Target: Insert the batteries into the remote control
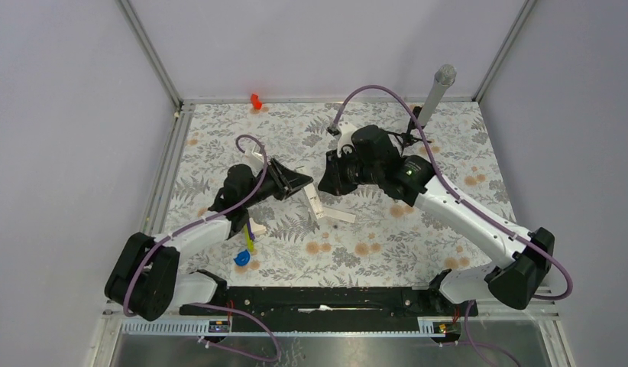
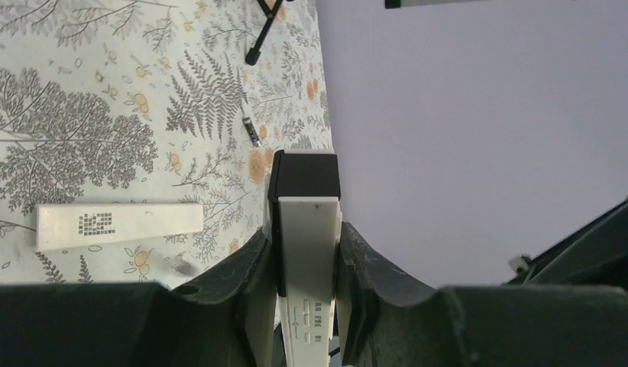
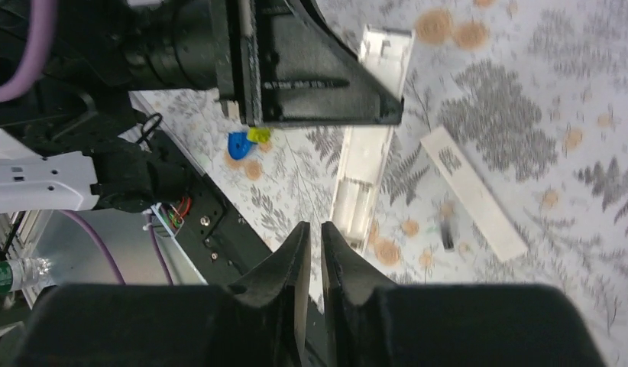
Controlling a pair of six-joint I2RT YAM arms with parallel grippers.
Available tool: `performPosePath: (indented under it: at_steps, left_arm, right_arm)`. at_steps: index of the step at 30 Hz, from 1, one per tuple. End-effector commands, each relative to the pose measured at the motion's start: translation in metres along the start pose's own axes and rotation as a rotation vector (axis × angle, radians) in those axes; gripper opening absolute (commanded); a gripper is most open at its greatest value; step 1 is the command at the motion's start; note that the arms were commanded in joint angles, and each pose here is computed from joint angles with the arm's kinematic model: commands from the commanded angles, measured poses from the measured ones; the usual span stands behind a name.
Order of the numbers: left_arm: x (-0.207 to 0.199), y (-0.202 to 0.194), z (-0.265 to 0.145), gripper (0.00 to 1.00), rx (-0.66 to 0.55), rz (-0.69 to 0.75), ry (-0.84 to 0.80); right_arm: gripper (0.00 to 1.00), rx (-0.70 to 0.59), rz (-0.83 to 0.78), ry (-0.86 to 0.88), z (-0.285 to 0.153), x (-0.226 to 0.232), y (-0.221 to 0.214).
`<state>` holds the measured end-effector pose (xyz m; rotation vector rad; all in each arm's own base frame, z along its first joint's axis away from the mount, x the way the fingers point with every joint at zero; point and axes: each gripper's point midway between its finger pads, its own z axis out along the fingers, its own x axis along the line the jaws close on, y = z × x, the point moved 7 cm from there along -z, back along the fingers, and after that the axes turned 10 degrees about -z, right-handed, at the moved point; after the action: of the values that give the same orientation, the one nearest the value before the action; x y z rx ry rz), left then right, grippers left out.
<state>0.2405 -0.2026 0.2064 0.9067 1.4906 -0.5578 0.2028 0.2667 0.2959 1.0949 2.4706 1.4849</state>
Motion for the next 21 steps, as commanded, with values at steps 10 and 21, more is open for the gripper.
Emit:
performPosePath:
  at_steps: [10,21]
  left_arm:
    - [0.019,0.030,0.002,0.00,-0.296,0.153,0.159]
    - [0.034,0.032,-0.019,0.00,-0.358,0.235,0.246]
  right_arm:
    - [0.30,0.182,0.063,-0.357,0.034,-0.047,-0.062]
    - [0.52,0.236,-0.125,-0.412,0.094,-0.108,-0.094]
